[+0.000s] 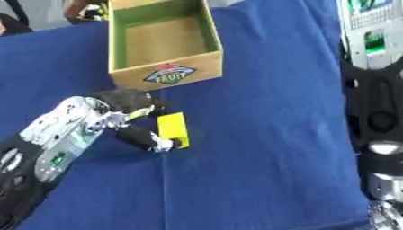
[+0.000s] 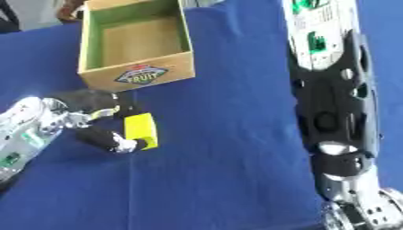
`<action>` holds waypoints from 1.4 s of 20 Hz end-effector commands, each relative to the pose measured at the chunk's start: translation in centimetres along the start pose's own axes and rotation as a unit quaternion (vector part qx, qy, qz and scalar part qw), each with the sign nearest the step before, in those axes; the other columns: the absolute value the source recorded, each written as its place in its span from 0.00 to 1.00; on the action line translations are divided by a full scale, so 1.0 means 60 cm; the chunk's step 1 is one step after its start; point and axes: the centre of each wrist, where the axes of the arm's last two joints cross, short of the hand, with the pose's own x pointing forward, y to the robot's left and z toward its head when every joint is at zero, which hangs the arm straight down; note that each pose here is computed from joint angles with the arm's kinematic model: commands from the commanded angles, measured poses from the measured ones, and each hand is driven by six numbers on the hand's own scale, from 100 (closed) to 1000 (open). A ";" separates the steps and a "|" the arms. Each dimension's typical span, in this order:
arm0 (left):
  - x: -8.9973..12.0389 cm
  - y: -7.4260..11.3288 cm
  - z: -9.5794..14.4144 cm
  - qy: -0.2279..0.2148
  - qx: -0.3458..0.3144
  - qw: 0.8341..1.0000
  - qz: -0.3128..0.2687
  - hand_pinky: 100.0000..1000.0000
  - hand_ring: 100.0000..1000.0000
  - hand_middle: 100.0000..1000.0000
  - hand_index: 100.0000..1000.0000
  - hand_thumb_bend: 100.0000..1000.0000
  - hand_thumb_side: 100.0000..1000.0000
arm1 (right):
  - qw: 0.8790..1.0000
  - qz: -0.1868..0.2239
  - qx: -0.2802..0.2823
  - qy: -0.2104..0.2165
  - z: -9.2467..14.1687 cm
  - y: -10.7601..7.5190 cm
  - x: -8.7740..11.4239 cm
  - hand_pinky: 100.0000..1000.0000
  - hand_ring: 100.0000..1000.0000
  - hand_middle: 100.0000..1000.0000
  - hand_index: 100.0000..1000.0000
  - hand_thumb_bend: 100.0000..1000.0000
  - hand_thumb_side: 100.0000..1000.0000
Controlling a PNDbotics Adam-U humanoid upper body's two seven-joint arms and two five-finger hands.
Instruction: Pick up objects on the table and place them in the box.
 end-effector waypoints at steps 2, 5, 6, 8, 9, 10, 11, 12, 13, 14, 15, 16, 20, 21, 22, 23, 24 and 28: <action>0.008 -0.006 -0.006 -0.011 -0.005 1.000 -0.009 0.45 0.68 0.56 0.81 0.49 0.81 | 1.000 -0.011 -0.014 -0.004 -0.013 -0.008 0.010 0.75 0.80 0.61 0.71 0.21 0.65; 0.009 -0.009 -0.009 -0.008 0.000 1.000 -0.012 0.35 0.59 0.48 0.75 0.32 0.77 | 1.000 -0.011 -0.014 0.000 -0.012 -0.008 0.008 0.75 0.80 0.61 0.71 0.21 0.65; 0.010 -0.008 -0.009 -0.006 0.005 1.000 -0.012 0.31 0.55 0.44 0.72 0.24 0.75 | 1.000 -0.012 -0.014 0.001 -0.012 -0.009 0.008 0.75 0.80 0.61 0.71 0.21 0.65; 0.010 -0.004 -0.006 -0.001 0.023 1.000 -0.009 0.24 0.51 0.40 0.69 0.05 0.71 | 1.000 -0.012 -0.015 0.003 -0.012 -0.009 0.007 0.75 0.80 0.61 0.71 0.21 0.65; 0.011 -0.002 -0.005 0.002 0.032 0.999 -0.007 0.24 0.51 0.40 0.69 0.05 0.71 | 1.000 -0.012 -0.016 0.003 -0.012 -0.009 0.007 0.75 0.80 0.61 0.71 0.21 0.65; 0.011 -0.001 -0.004 0.005 0.041 0.999 -0.005 0.21 0.49 0.39 0.68 0.00 0.71 | 1.000 -0.012 -0.016 0.003 -0.012 -0.010 0.007 0.75 0.80 0.61 0.71 0.22 0.65; 0.011 0.001 -0.002 0.008 0.050 0.999 -0.003 0.20 0.49 0.38 0.68 0.00 0.70 | 1.000 -0.012 -0.017 0.004 -0.012 -0.010 0.007 0.75 0.80 0.61 0.71 0.21 0.65; 0.011 0.004 0.000 0.011 0.060 0.998 -0.003 0.20 0.49 0.38 0.68 0.00 0.68 | 1.000 -0.012 -0.017 0.003 -0.013 -0.010 0.008 0.75 0.80 0.61 0.71 0.21 0.65; 0.011 0.006 0.001 0.015 0.070 0.997 -0.004 0.19 0.49 0.38 0.68 0.00 0.68 | 1.000 -0.013 -0.018 0.003 -0.013 -0.010 0.008 0.75 0.80 0.61 0.71 0.21 0.65; 0.012 0.007 0.003 0.018 0.077 0.997 -0.006 0.19 0.49 0.39 0.68 0.00 0.64 | 1.000 -0.013 -0.019 0.003 -0.013 -0.010 0.009 0.75 0.80 0.61 0.71 0.21 0.65; 0.011 0.009 0.005 0.022 0.085 0.996 -0.011 0.19 0.49 0.40 0.69 0.00 0.64 | 1.000 -0.013 -0.019 0.002 -0.013 -0.010 0.010 0.75 0.80 0.61 0.71 0.21 0.65; 0.010 0.011 0.007 0.026 0.091 0.995 -0.016 0.19 0.49 0.40 0.69 0.00 0.64 | 1.000 -0.013 -0.019 0.002 -0.014 -0.009 0.010 0.75 0.80 0.61 0.71 0.21 0.65; 0.008 0.025 0.022 0.035 0.114 0.992 -0.045 0.19 0.49 0.44 0.72 0.00 0.63 | 1.000 -0.012 -0.018 0.002 -0.012 -0.008 0.010 0.75 0.80 0.61 0.71 0.21 0.65; 0.009 0.030 0.029 0.033 0.118 0.991 -0.053 0.19 0.49 0.45 0.73 0.00 0.64 | 1.000 -0.011 -0.018 0.003 -0.012 -0.008 0.009 0.75 0.80 0.61 0.71 0.21 0.65; 0.010 0.036 0.036 0.031 0.120 0.991 -0.058 0.18 0.49 0.46 0.73 0.00 0.65 | 1.000 -0.011 -0.018 0.003 -0.011 -0.008 0.008 0.75 0.80 0.61 0.71 0.21 0.65; 0.011 0.042 0.043 0.029 0.122 0.990 -0.060 0.18 0.49 0.47 0.73 0.00 0.66 | 1.000 -0.011 -0.018 0.004 -0.011 -0.008 0.008 0.75 0.80 0.61 0.71 0.21 0.65; 0.013 0.047 0.050 0.026 0.122 0.990 -0.061 0.18 0.48 0.48 0.74 0.00 0.66 | 1.000 -0.010 -0.018 0.004 -0.010 -0.008 0.007 0.75 0.80 0.61 0.71 0.21 0.65; 0.022 0.074 0.083 0.014 0.141 0.988 -0.054 0.16 0.47 0.48 0.73 0.00 0.67 | 1.000 -0.010 -0.017 0.006 -0.009 -0.008 0.006 0.76 0.80 0.61 0.71 0.21 0.65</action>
